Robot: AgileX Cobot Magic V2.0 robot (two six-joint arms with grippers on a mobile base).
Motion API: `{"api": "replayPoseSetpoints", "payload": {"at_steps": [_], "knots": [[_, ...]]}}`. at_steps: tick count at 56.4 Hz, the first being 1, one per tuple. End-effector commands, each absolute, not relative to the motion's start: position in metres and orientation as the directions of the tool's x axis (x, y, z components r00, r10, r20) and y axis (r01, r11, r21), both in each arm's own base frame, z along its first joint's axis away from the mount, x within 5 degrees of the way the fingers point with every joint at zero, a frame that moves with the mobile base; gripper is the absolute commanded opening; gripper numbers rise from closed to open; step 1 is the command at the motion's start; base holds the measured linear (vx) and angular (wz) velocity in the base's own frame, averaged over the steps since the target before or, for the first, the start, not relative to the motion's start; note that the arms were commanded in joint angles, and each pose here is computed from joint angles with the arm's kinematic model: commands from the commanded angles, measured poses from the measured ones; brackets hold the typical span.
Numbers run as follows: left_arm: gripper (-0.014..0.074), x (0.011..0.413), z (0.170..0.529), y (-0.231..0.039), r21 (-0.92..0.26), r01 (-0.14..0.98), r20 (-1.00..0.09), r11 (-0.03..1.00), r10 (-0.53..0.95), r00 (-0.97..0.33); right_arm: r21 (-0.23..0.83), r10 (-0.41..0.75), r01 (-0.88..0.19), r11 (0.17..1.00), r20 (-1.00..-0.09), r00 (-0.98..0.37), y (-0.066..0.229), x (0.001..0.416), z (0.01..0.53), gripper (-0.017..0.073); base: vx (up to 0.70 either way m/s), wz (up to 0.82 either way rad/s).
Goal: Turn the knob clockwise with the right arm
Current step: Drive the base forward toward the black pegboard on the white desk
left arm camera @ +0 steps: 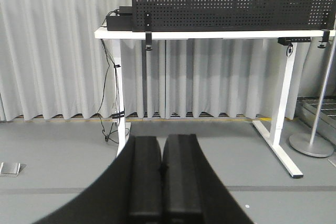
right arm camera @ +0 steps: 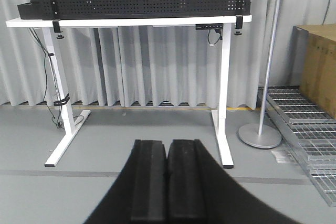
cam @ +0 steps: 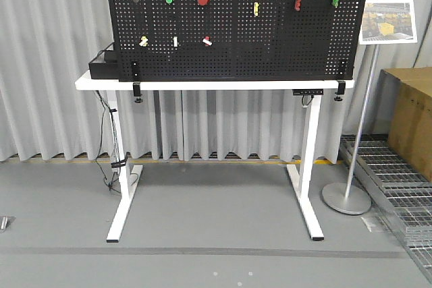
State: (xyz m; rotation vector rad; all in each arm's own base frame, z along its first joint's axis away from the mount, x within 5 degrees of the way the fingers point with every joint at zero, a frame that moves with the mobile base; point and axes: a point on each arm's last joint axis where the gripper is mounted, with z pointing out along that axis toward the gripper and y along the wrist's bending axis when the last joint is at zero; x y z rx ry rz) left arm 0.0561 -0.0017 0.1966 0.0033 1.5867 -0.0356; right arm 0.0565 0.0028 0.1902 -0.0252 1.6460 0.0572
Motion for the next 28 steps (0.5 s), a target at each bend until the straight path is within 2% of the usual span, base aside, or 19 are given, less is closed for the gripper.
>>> {"api": "replayPoseSetpoints", "payload": {"at_steps": [1,28], "knots": [[-0.0006,0.0557,0.201,-0.0014,-0.028,0.027,-0.997,0.999,-0.03,0.067,0.011,0.012,-0.055,0.998,-1.0,0.01,0.003,0.0562,0.1963,-0.0008,0.0,0.0],[-0.0006,0.0557,0.201,-0.0014,-0.028,0.027,-0.997,0.999,-0.03,0.067,0.011,0.012,-0.055,0.998,-1.0,0.01,0.003,0.0562,0.1963,-0.0008,0.0,0.0]]}}
